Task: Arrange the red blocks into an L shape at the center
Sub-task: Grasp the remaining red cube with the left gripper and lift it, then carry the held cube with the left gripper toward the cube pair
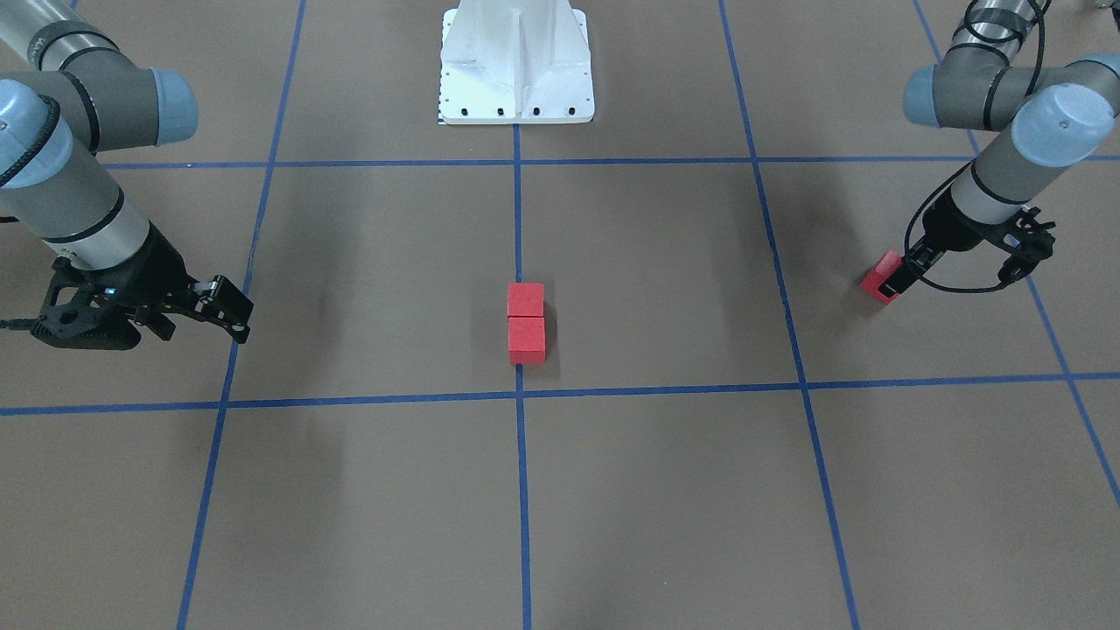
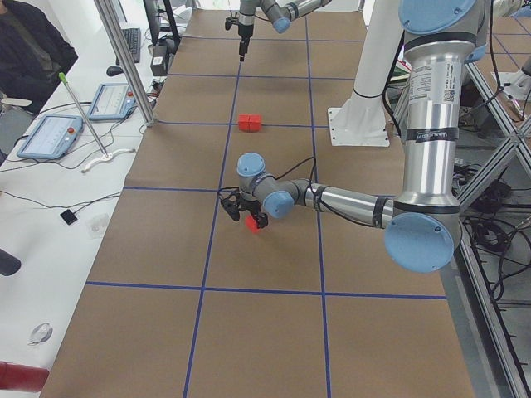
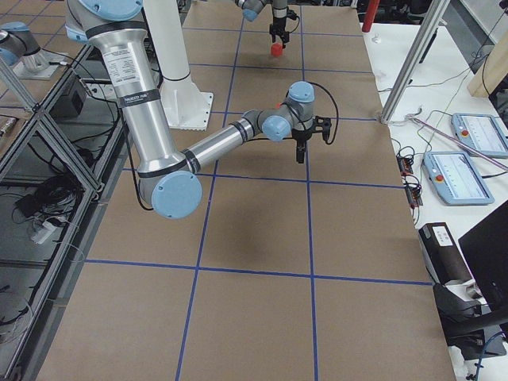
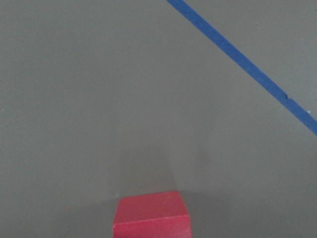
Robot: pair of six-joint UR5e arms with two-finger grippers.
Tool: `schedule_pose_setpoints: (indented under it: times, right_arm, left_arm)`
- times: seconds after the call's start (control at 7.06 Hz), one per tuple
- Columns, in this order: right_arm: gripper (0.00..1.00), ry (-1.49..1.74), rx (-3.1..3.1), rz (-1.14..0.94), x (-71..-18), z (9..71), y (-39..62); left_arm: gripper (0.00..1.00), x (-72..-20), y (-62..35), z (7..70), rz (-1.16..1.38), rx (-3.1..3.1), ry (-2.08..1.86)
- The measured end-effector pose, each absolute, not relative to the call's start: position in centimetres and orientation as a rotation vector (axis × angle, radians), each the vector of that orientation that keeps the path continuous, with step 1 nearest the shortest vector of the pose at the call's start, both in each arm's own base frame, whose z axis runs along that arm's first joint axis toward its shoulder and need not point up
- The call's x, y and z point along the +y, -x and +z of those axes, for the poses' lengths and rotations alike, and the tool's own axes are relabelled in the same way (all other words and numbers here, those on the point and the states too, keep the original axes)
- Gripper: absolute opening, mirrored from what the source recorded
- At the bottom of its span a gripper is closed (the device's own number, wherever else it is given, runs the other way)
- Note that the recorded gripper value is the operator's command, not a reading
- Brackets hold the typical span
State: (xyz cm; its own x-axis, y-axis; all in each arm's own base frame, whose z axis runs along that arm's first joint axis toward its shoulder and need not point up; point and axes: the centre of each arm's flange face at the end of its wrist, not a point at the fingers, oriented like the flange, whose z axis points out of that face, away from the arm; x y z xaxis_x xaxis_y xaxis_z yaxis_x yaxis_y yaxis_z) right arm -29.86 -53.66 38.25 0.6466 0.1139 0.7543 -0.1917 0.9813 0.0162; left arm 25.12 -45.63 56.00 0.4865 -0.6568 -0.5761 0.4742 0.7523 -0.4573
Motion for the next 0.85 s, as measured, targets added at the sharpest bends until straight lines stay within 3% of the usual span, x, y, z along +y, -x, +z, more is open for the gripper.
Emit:
schedule_pose_setpoints:
  times: [0.14, 0.28, 0.42, 0.85]
  right_arm:
    - [1.00, -0.101, -0.851, 0.174, -53.6, 38.1, 29.8]
    - [1.00, -0.105, -0.853, 0.175, -53.6, 38.0, 29.7]
    - [1.00, -0.107, -0.854, 0.175, -53.6, 37.9, 29.6]
    - [1.00, -0.108, -0.854, 0.175, -53.5, 37.9, 29.6]
  left_arm:
    - [0.89, -45.5, -25.5, 56.3, -0.693, 0.800, 0.256]
    - [0.34, -45.4, -25.7, 56.6, -0.691, 0.794, 0.260]
    - [0.00, -45.3, -25.9, 56.8, -0.689, 0.791, 0.263]
    - [0.00, -46.0, -26.8, 55.4, -0.680, 0.805, 0.272]
